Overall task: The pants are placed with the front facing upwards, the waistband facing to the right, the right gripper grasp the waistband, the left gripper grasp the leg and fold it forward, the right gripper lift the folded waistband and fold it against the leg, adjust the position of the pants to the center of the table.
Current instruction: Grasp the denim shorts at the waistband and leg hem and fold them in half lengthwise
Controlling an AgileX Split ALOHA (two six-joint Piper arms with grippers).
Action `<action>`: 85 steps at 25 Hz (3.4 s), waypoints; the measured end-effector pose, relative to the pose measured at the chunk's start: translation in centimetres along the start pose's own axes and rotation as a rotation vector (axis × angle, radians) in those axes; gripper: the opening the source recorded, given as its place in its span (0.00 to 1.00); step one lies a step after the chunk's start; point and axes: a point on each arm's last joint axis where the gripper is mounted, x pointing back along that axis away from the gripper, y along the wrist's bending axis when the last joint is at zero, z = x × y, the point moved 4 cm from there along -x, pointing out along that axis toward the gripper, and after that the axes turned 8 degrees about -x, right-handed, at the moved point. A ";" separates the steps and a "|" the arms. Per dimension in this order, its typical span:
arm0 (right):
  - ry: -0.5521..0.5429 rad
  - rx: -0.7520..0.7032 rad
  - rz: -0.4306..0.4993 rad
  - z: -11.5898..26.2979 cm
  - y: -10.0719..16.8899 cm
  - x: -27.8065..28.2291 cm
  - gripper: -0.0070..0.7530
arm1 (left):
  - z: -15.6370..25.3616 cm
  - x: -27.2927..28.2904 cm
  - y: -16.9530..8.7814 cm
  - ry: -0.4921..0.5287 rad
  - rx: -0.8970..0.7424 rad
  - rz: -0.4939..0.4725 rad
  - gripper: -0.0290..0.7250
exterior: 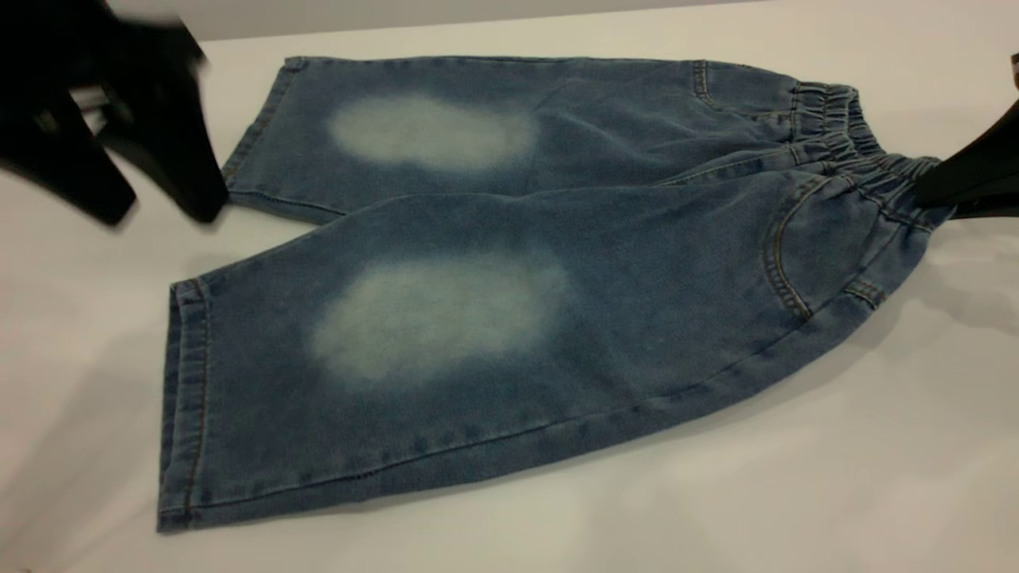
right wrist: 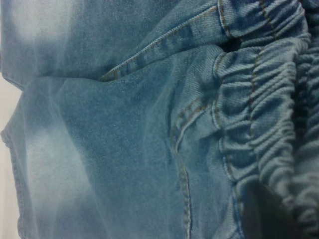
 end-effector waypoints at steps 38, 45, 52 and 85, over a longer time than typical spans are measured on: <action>-0.004 0.001 0.006 0.0 -0.1 0.0 0.05 | 6.6 -11.2 0.8 0.121 0.016 -0.077 0.74; -0.005 0.000 0.006 -0.1 -0.1 0.0 0.05 | 6.4 -12.0 -0.1 0.110 -0.034 -0.082 0.74; -0.005 0.000 0.006 -0.1 -0.1 0.0 0.05 | 6.6 -12.6 -0.1 0.130 -0.018 -0.080 0.74; -0.004 0.001 -0.004 -0.1 0.0 0.0 0.05 | 4.4 -6.5 -1.7 -0.092 0.006 -0.039 0.09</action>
